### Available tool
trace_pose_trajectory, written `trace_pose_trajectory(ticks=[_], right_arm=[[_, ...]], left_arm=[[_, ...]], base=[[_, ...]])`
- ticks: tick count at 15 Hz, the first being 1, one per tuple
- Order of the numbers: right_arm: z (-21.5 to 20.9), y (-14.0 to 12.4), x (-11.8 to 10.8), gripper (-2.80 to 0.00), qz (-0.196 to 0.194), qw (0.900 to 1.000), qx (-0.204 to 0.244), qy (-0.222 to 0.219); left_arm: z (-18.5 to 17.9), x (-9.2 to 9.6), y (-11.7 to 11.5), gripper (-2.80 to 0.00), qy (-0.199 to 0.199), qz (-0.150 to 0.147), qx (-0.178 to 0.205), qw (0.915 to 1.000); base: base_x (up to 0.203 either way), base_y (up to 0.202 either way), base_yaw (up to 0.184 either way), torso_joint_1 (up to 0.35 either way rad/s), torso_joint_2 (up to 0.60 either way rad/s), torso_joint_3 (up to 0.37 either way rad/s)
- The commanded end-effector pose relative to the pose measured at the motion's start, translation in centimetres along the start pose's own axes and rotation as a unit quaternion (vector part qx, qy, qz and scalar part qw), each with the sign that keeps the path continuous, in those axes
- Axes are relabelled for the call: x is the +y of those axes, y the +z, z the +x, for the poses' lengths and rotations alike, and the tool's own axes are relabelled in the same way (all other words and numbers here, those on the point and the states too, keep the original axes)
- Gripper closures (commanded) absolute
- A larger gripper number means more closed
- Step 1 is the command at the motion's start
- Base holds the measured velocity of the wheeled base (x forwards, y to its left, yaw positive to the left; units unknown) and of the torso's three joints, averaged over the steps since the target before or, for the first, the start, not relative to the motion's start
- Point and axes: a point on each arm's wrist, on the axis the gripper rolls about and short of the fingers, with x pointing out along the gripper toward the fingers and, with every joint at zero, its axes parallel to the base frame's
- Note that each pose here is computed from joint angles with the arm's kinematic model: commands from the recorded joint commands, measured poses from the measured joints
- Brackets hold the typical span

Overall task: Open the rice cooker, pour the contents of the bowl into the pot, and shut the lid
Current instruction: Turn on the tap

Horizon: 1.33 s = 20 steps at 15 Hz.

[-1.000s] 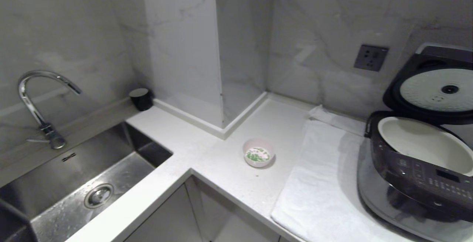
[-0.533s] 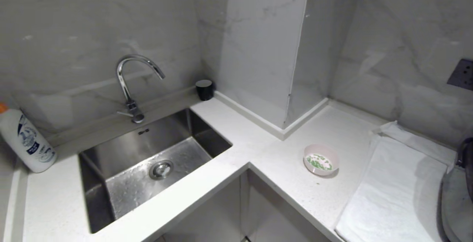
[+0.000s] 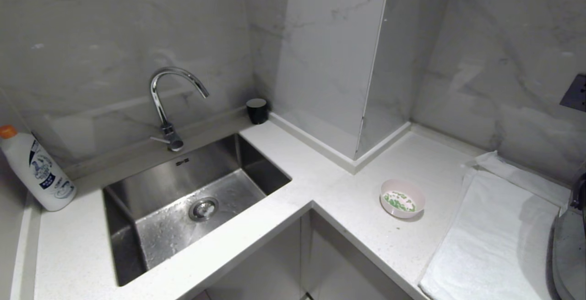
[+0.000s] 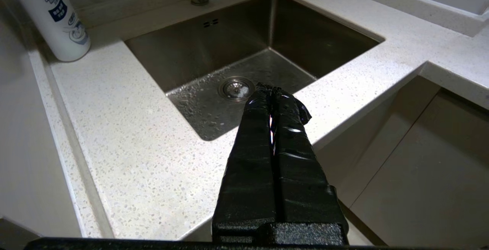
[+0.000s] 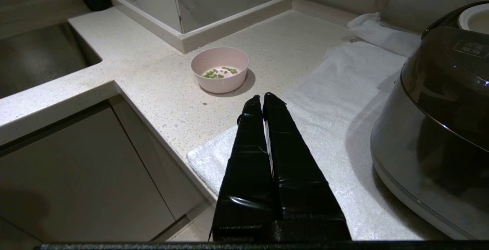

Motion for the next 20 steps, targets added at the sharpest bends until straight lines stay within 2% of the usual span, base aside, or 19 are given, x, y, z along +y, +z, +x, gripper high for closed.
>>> trace_pose_trajectory(ticks=[1,3,10,16,18,20], right_arm=[[0.0,-0.1,0.0,0.0,0.0,1.0,0.001,0.0],[0.0,-0.1,0.0,0.0,0.0,1.0,0.001,0.0],[0.0,-0.1,0.0,0.0,0.0,1.0,0.001,0.0],[0.0,-0.1,0.0,0.0,0.0,1.0,0.001,0.0],[0.0,-0.1,0.0,0.0,0.0,1.0,0.001,0.0],[0.0,-0.1,0.0,0.0,0.0,1.0,0.001,0.0]], left_arm=[[0.0,0.0,0.0,0.0,0.0,0.001,-0.001,1.0],[0.0,0.0,0.0,0.0,0.0,0.0,-0.001,1.0],[0.0,0.0,0.0,0.0,0.0,0.0,-0.001,1.0],[0.0,0.0,0.0,0.0,0.004,-0.001,0.001,1.0],[-0.2,0.0,1.5,0.0,0.006,-0.008,-0.005,0.9999],[0.8,0.1,4.2,0.0,0.004,-0.03,0.03,0.9991]], base=[[0.0,0.0,0.0,0.0,0.0,0.0],[0.048,0.0,-0.002,-0.007,0.0,0.005],[0.183,0.0,0.002,0.009,0.0,-0.002],[0.0,0.0,0.0,0.0,0.0,0.0],[0.0,0.0,0.0,0.0,0.0,0.0],[0.0,0.0,0.0,0.0,0.0,0.0]])
